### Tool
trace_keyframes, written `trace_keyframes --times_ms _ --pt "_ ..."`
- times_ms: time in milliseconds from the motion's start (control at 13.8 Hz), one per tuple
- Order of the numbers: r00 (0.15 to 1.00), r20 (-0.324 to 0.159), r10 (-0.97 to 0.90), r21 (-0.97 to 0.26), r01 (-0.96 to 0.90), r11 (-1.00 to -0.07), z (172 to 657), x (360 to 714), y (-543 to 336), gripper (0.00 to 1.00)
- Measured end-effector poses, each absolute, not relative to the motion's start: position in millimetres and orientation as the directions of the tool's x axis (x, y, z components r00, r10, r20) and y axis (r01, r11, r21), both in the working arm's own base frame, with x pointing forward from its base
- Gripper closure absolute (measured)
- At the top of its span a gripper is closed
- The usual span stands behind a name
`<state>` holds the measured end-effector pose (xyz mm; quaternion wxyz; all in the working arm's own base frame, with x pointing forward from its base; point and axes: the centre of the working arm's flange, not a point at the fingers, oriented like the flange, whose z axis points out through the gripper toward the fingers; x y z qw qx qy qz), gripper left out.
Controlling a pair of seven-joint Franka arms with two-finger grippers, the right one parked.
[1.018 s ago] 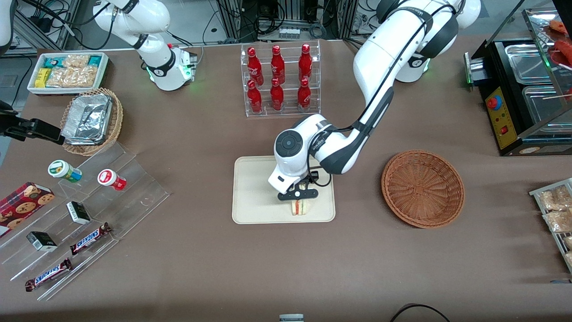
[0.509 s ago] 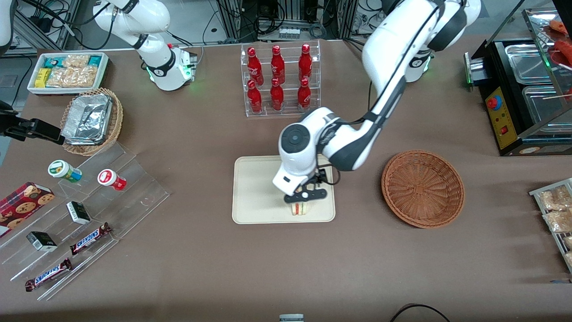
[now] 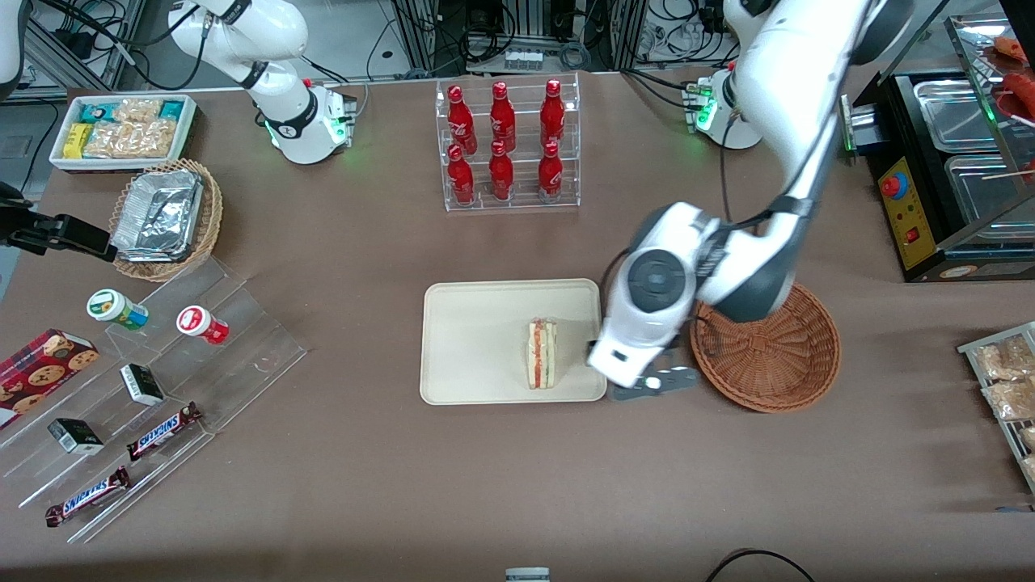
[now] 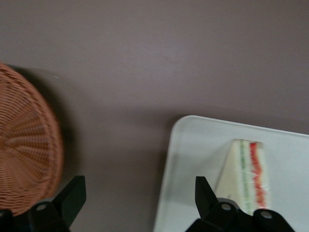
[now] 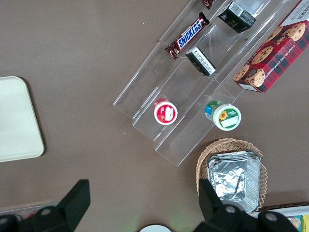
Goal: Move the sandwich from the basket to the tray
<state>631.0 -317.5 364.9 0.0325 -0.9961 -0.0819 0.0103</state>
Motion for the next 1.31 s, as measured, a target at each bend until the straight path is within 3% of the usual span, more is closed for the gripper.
trace_keyframes --times_ms 655,1309 --pt "0.990 -0.102 0.097 -0.074 0.090 -0.993 472 609 -154 0.00" --pt "0.988 -0.137 0.066 -0.106 0.051 -0.993 594 542 -71 0.00"
